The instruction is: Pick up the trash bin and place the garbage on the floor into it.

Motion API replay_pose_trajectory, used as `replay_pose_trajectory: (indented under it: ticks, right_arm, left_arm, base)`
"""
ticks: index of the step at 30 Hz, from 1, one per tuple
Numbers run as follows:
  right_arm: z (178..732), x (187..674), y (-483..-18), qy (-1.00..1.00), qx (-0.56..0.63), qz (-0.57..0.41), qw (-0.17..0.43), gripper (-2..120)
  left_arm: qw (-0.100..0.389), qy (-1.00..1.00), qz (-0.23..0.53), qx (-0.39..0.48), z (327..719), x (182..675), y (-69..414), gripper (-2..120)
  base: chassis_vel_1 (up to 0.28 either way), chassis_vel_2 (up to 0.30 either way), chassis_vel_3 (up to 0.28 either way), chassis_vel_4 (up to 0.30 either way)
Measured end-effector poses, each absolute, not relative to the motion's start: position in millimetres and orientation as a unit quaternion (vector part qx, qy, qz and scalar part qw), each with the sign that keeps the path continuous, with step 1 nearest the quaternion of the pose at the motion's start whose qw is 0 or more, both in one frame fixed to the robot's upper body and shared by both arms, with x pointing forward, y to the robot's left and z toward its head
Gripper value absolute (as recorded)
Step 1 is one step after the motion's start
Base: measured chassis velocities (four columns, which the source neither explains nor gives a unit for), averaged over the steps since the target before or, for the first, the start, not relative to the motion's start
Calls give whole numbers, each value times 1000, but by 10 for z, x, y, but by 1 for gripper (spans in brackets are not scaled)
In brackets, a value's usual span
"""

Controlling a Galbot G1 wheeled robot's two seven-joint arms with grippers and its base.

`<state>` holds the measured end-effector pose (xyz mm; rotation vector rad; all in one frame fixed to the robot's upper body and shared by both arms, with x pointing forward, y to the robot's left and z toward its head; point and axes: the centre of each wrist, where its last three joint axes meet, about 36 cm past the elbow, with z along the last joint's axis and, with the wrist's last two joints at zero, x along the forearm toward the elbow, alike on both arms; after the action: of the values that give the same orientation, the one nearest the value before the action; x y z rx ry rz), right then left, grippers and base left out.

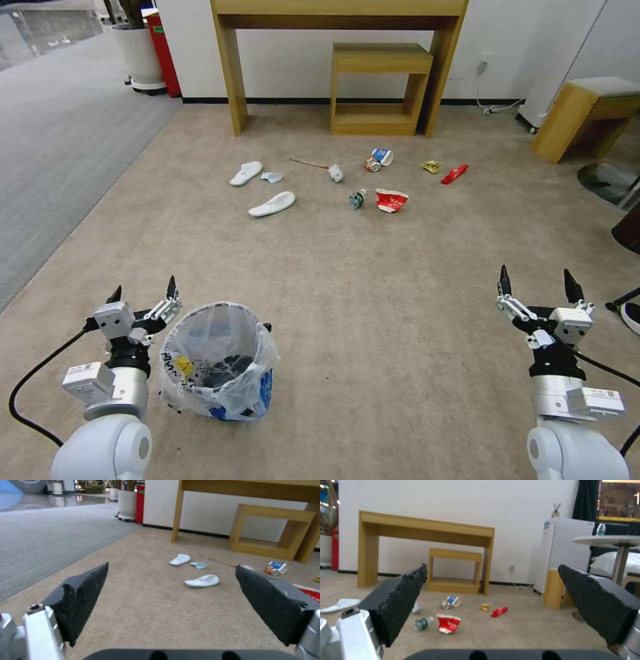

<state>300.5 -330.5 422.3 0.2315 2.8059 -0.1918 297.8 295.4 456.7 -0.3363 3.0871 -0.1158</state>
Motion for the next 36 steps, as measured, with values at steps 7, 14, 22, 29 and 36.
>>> replay_pose_trajectory:
  ticks: [7,14,22,29,36]
  right_arm:
    - [4312,3051,-3245,980,82,-74,167,100]
    - [4394,2985,-3269,983,96,-73,138,100]
    - [4496,2957,-3224,987,97,-81,98,100]
    - [4585,2943,-3178,989,103,-80,75,100]
    - [4562,2950,-3218,988,103,-77,87,100]
  left_arm:
    - [14,992,-22,-122,4617,2965,2939,100]
    - [11,992,-2,-122,4655,2957,2967,100]
    - [-20,994,39,-102,4676,2878,2963,100]
    - [-124,987,71,-76,4803,2897,3091,100]
    - [-239,969,22,-64,4858,2962,3155,100]
  base:
    - [0,0,0,0]
    - [0,0,0,0]
    - [0,0,0,0]
    - [0,0,0,0]
    - [0,0,0,0]
